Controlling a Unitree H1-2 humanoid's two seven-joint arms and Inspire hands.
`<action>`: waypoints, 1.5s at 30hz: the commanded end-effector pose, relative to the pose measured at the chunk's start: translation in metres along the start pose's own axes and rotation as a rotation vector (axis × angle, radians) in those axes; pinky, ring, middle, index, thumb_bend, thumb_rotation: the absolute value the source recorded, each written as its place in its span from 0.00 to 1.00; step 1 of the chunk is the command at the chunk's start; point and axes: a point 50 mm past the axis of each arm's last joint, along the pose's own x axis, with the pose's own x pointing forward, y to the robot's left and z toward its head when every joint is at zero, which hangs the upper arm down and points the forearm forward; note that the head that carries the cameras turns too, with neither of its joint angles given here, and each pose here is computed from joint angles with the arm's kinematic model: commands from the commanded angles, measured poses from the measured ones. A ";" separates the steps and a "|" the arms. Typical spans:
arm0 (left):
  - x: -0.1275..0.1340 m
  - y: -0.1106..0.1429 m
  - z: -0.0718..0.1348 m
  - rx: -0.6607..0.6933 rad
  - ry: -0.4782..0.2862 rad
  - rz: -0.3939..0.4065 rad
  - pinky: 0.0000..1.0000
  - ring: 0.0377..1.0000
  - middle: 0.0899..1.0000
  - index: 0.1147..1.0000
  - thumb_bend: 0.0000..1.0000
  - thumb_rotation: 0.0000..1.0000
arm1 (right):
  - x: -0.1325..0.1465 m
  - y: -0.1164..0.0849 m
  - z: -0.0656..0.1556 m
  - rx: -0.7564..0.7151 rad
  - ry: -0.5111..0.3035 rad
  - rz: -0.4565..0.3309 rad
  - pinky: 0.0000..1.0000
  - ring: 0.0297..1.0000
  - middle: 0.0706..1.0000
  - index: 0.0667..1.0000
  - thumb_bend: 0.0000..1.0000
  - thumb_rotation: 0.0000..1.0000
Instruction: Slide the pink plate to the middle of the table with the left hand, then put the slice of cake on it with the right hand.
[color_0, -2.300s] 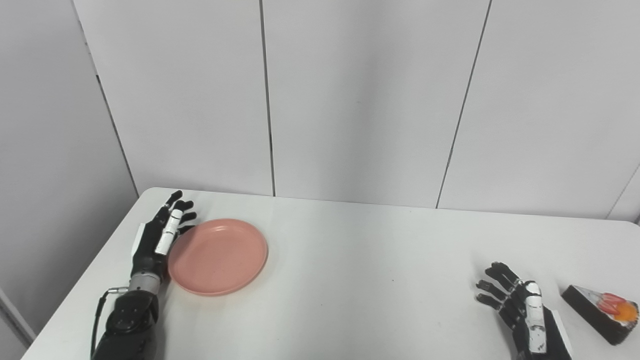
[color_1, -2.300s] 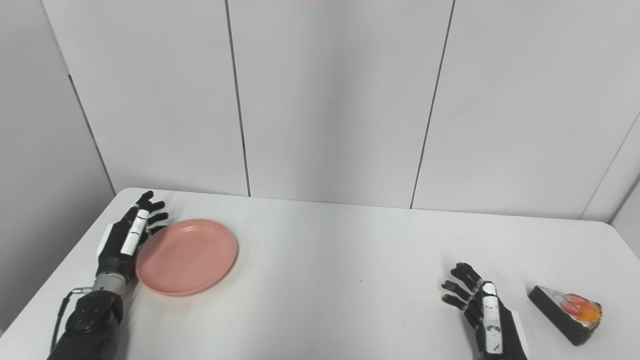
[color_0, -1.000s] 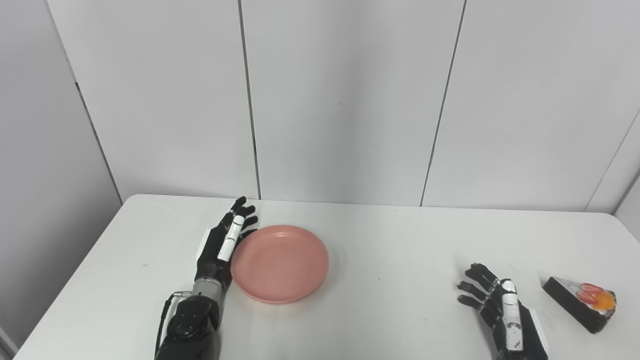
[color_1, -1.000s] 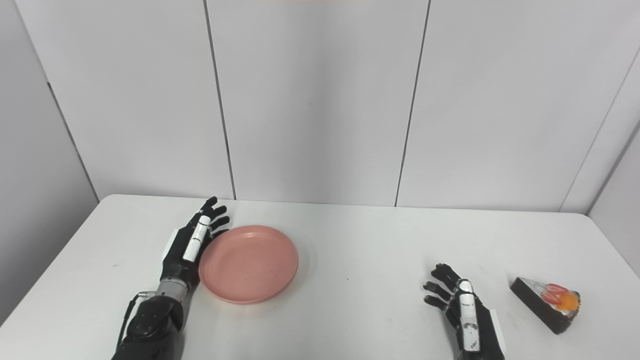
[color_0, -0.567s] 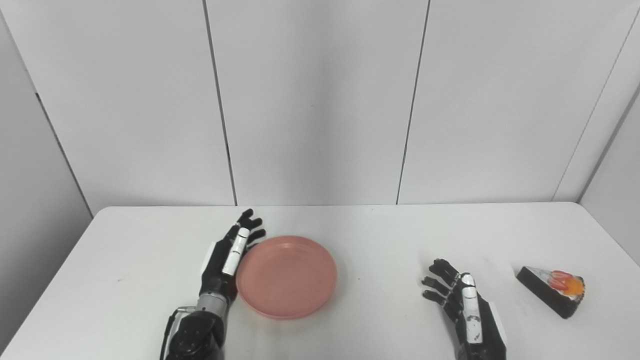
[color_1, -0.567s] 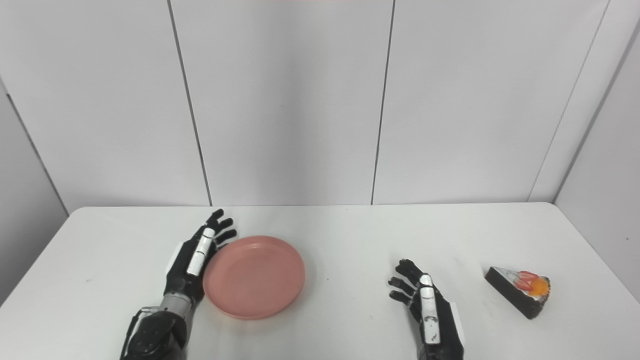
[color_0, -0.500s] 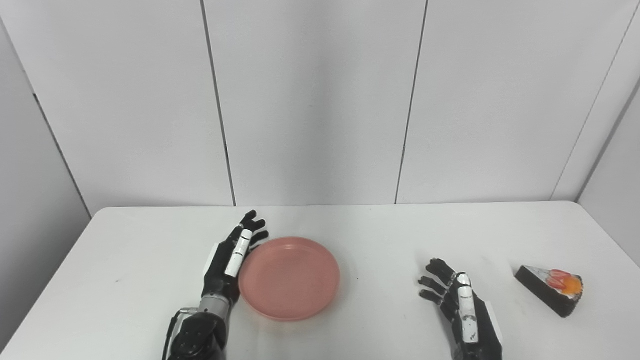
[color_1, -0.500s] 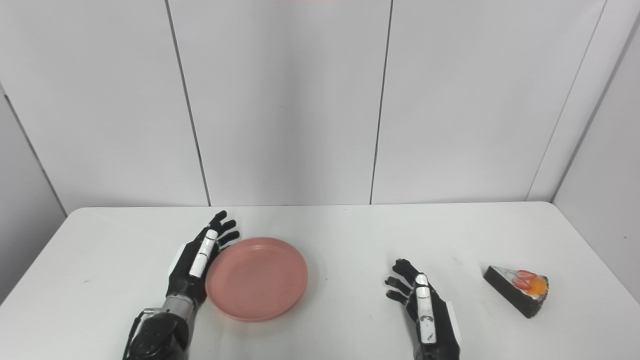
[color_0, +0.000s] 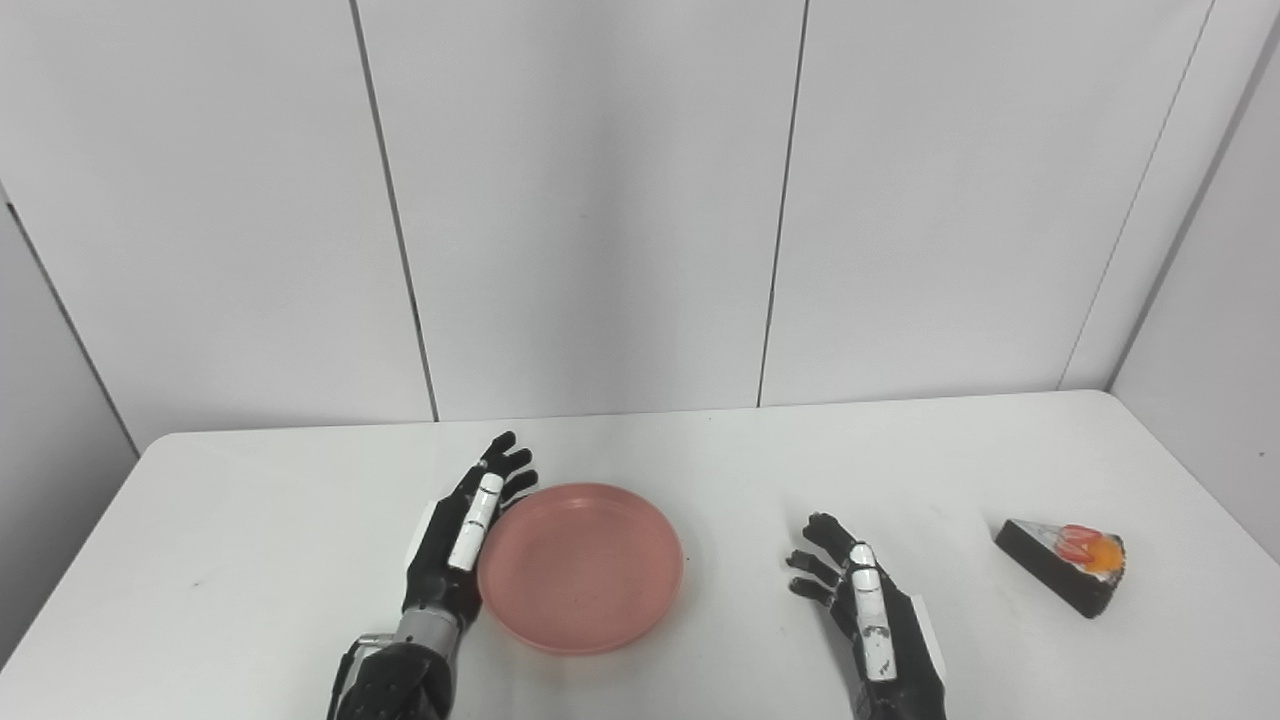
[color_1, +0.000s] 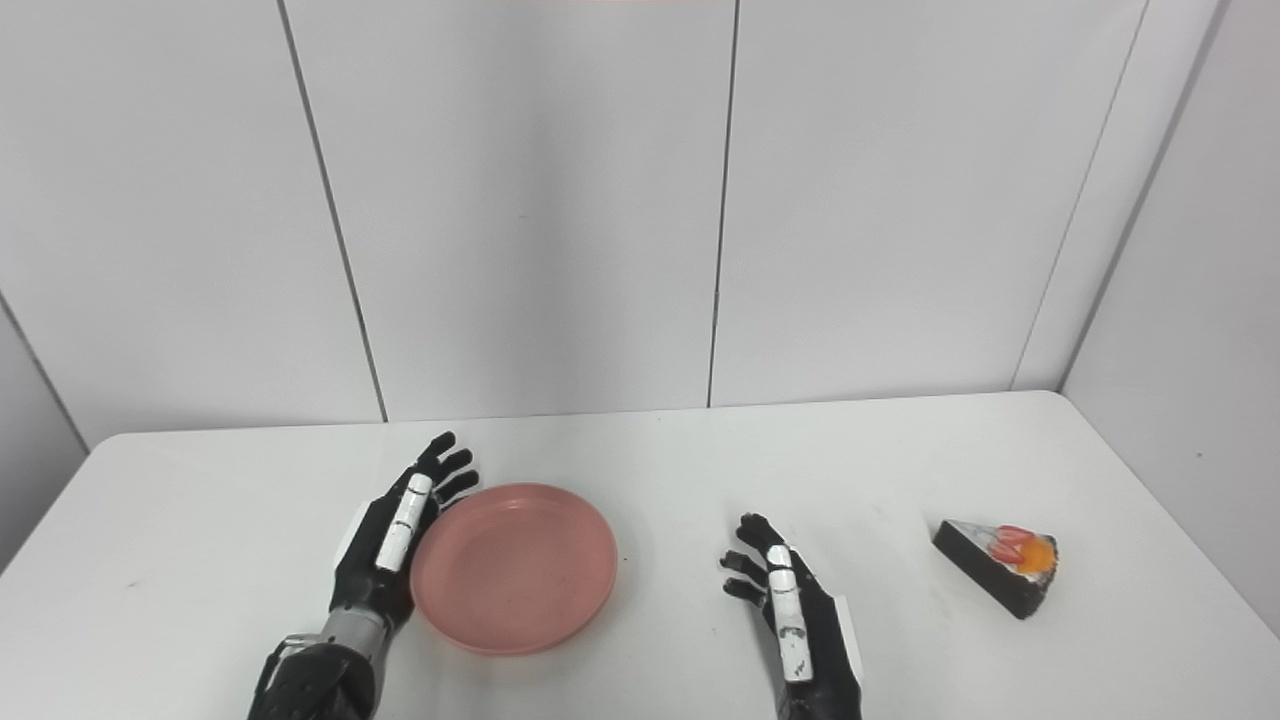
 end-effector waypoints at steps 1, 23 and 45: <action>0.003 -0.012 0.001 0.006 0.007 -0.028 0.83 0.85 0.86 0.85 0.70 0.81 | -0.014 0.008 -0.018 -0.005 0.103 -0.006 0.71 0.76 0.83 0.79 0.79 1.00; -0.008 0.005 -0.009 -0.064 0.002 0.040 0.80 0.86 0.86 0.89 0.73 0.77 | -0.016 0.002 0.043 -0.620 -0.313 -0.143 0.64 0.72 0.76 0.75 0.65 0.85; -0.004 0.016 -0.013 -0.064 0.010 0.047 0.78 0.85 0.86 0.90 0.72 0.78 | 0.009 -0.128 0.138 -1.351 -0.341 -0.414 0.69 0.73 0.75 0.77 0.77 0.65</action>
